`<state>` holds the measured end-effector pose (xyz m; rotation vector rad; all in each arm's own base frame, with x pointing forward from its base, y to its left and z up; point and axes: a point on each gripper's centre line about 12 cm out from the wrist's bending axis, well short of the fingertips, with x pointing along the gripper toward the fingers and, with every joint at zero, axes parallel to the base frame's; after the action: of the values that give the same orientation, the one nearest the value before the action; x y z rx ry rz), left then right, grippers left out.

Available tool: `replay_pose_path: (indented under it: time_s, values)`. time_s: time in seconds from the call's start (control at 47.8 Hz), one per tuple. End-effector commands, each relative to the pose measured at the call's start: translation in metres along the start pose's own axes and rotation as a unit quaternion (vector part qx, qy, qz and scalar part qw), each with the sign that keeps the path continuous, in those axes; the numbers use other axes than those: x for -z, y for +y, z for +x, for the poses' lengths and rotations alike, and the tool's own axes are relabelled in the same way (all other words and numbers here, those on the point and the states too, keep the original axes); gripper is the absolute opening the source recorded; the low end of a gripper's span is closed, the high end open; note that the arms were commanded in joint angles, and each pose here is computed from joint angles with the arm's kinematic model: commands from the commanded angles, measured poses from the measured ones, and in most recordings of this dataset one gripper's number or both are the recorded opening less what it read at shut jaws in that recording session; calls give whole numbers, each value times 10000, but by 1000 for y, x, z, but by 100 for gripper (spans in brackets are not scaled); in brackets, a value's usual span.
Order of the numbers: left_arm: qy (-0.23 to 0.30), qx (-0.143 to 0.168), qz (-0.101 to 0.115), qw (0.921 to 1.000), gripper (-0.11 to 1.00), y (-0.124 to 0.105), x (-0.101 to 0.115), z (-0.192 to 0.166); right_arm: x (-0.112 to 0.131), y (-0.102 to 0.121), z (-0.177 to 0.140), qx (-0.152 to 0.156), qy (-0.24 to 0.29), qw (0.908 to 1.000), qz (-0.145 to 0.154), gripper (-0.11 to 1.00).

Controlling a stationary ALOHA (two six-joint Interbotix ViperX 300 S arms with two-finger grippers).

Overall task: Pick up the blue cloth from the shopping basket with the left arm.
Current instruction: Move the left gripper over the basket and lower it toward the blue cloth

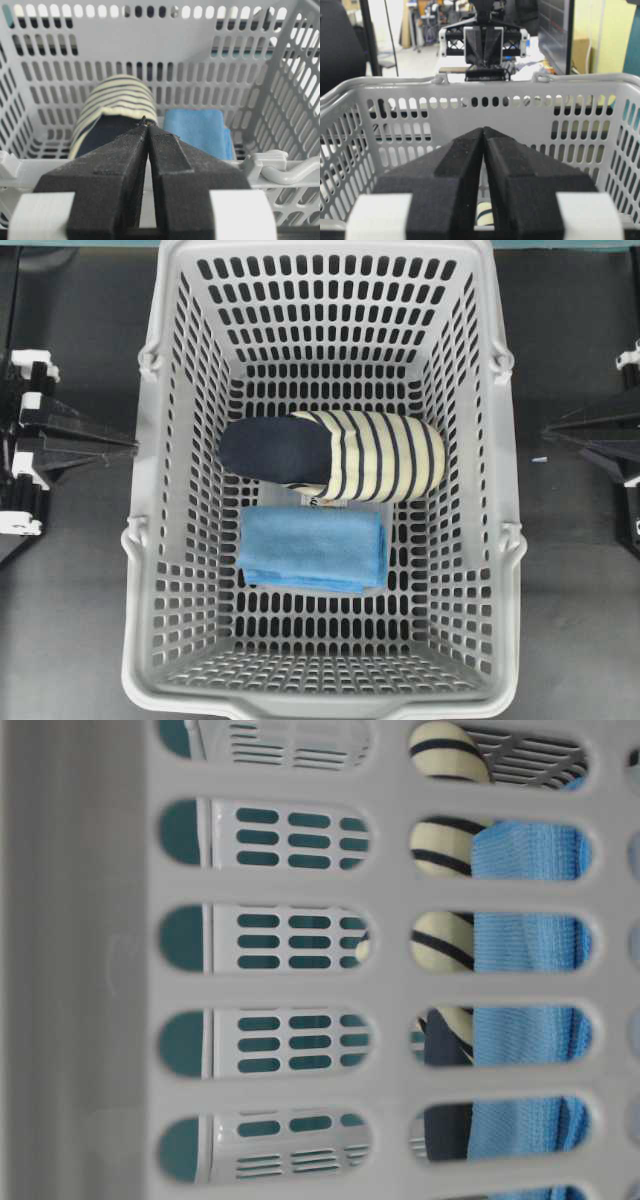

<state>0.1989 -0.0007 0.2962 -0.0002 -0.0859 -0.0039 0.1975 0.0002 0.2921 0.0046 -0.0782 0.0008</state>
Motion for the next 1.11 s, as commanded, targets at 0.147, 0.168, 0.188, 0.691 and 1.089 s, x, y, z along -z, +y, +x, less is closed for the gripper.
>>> replay_pose_path:
  time_s: [0.147, 0.168, 0.188, 0.691, 1.089]
  values:
    - [399, 72, 35, 9992, 0, -3, -38, 14, -1, 1, 3, -14, 92, 9999, 100, -1]
    - [506, 78, 28, 9987, 0, -3, -43, 16, 0, 1, 3, -13, 131, 9998, 115, -1]
    - [598, 79, 29, 9982, 0, -3, -45, 17, 0, 1, 2, -13, 146, 9998, 123, -1]
    - [2660, 315, 158, 9633, 0, -22, -82, 107, 1, 1, 2, -13, 184, 9997, 131, -1]
    - [4231, 502, 318, 9042, 0, -51, -33, 208, 1, 1, 1, -13, 184, 9997, 131, -1]
